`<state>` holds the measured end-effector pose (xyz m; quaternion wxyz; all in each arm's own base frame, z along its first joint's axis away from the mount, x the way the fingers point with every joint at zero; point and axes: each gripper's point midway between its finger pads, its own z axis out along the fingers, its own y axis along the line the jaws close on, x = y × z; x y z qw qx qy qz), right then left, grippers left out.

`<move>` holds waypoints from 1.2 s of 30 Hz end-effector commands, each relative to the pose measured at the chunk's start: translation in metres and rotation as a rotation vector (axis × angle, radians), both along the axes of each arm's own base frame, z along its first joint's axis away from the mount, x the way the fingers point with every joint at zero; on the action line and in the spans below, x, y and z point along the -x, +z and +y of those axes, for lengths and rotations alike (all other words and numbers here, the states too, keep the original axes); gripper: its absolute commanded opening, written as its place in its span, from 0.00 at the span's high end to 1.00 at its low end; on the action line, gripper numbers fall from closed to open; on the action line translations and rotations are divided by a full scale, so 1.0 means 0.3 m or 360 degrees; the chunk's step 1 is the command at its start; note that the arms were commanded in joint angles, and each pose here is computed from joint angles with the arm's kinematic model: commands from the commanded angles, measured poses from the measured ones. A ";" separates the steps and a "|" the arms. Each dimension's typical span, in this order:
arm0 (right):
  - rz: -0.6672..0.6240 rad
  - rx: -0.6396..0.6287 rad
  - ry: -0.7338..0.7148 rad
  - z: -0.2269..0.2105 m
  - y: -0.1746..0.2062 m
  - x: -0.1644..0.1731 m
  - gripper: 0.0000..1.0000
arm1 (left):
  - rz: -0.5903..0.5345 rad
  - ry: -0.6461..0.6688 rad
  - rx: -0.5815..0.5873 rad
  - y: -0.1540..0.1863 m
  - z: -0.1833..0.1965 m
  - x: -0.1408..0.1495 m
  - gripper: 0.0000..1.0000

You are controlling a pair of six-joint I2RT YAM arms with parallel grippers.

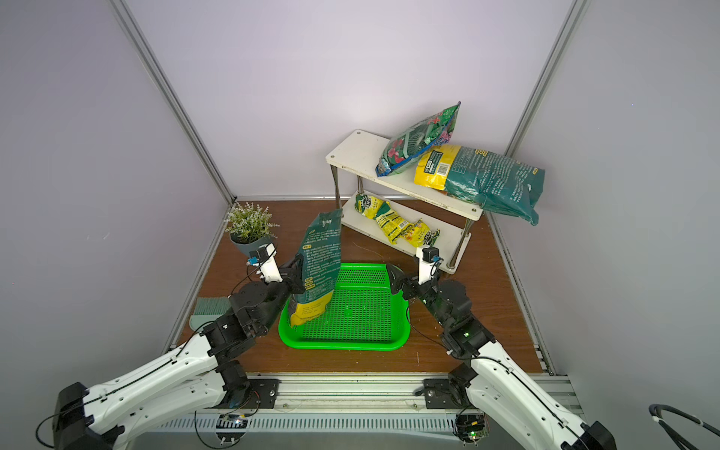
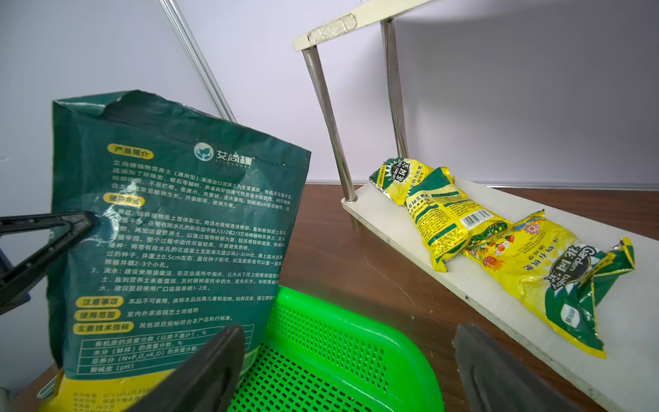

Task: Take down the fertilizer bag from the shelf
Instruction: Place the fertilizer bag in the storage box.

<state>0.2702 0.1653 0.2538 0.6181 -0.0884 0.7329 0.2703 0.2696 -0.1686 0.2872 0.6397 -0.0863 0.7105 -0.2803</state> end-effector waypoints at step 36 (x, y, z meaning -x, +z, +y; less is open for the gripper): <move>0.0027 -0.0066 0.0010 0.038 -0.013 -0.045 0.02 | -0.0144 -0.0128 0.0596 -0.286 0.154 0.219 0.99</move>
